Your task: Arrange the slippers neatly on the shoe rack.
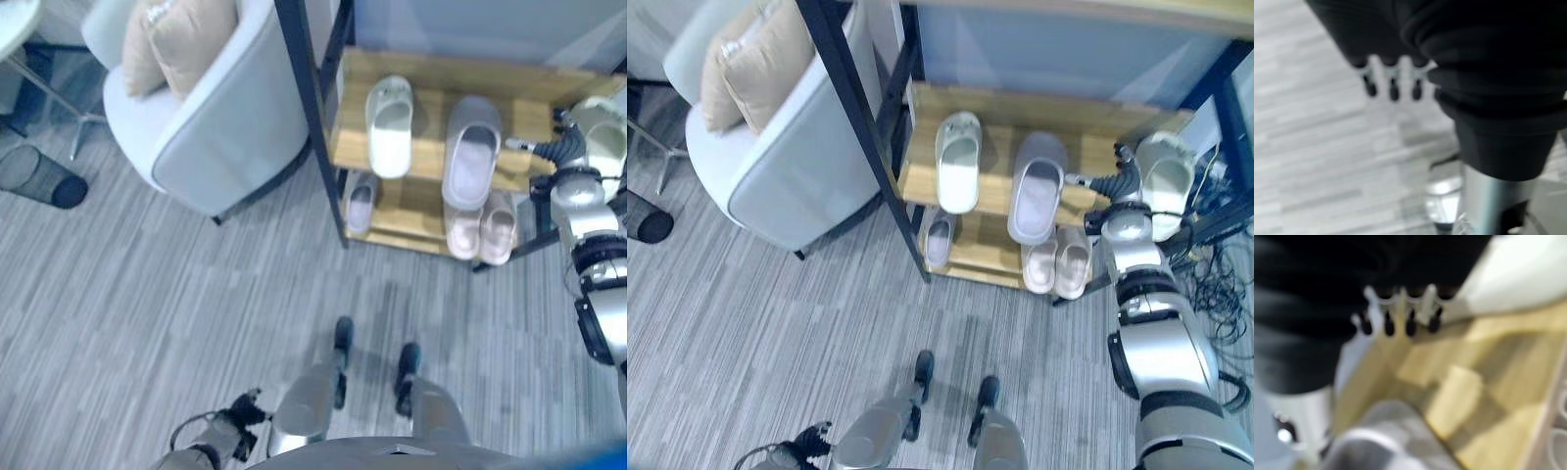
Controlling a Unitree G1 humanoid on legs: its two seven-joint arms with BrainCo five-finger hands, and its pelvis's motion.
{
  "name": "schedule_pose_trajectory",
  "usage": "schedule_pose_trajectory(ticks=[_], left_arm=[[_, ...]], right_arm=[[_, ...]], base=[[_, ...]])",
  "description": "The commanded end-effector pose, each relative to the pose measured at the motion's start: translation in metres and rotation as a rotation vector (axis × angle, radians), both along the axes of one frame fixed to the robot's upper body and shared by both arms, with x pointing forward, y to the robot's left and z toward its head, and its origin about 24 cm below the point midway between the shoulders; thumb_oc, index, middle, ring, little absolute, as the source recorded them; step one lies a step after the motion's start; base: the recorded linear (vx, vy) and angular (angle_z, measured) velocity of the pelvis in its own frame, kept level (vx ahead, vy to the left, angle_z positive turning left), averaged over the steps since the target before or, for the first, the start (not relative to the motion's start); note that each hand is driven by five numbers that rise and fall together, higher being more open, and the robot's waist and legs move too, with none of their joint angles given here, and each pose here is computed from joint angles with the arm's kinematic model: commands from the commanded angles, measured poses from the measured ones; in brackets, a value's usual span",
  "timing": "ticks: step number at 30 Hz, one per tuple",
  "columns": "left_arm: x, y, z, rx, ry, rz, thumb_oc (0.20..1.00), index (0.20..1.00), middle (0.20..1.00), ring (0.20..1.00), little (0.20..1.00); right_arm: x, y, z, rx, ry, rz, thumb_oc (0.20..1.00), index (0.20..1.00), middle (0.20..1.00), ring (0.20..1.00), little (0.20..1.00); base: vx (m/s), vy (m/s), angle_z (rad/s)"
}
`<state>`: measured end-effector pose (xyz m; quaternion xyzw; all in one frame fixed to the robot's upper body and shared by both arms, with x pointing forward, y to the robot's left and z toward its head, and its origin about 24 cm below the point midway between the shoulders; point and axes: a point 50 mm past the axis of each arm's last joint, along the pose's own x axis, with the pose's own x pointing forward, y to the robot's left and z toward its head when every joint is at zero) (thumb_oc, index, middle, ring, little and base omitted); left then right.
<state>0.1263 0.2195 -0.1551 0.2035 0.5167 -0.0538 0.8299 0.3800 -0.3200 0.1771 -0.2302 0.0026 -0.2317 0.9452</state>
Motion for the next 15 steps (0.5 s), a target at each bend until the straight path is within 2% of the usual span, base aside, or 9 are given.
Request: schedule_pose_trajectory(ticks=[1, 6, 15], left_arm=[[-0.01, 0.005, -0.002, 0.014, 0.026, 0.042, 1.0, 1.0, 1.0, 1.0, 1.0], [-0.018, 0.009, -0.004, 0.021, 0.05, 0.049, 1.0, 1.0, 1.0, 1.0, 1.0], [-0.002, 0.006, 0.0, 0.025, -0.006, 0.028, 1.0, 1.0, 1.0, 1.0, 1.0]], right_arm=[[0.002, 0.003, 0.022, -0.089, -0.045, 0.058, 1.0, 1.0, 1.0, 1.0, 1.0], [0.004, 0.006, 0.027, -0.174, -0.012, 0.087, 1.0, 1.0, 1.0, 1.0, 1.0], [0.006, 0.009, 0.047, -0.199, -0.097, 0.058, 1.0, 1.0, 1.0, 1.0, 1.0]], base=[[0.01, 0.015, 0.12], [0.03, 0.008, 0.07], [0.01, 0.004, 0.06]])
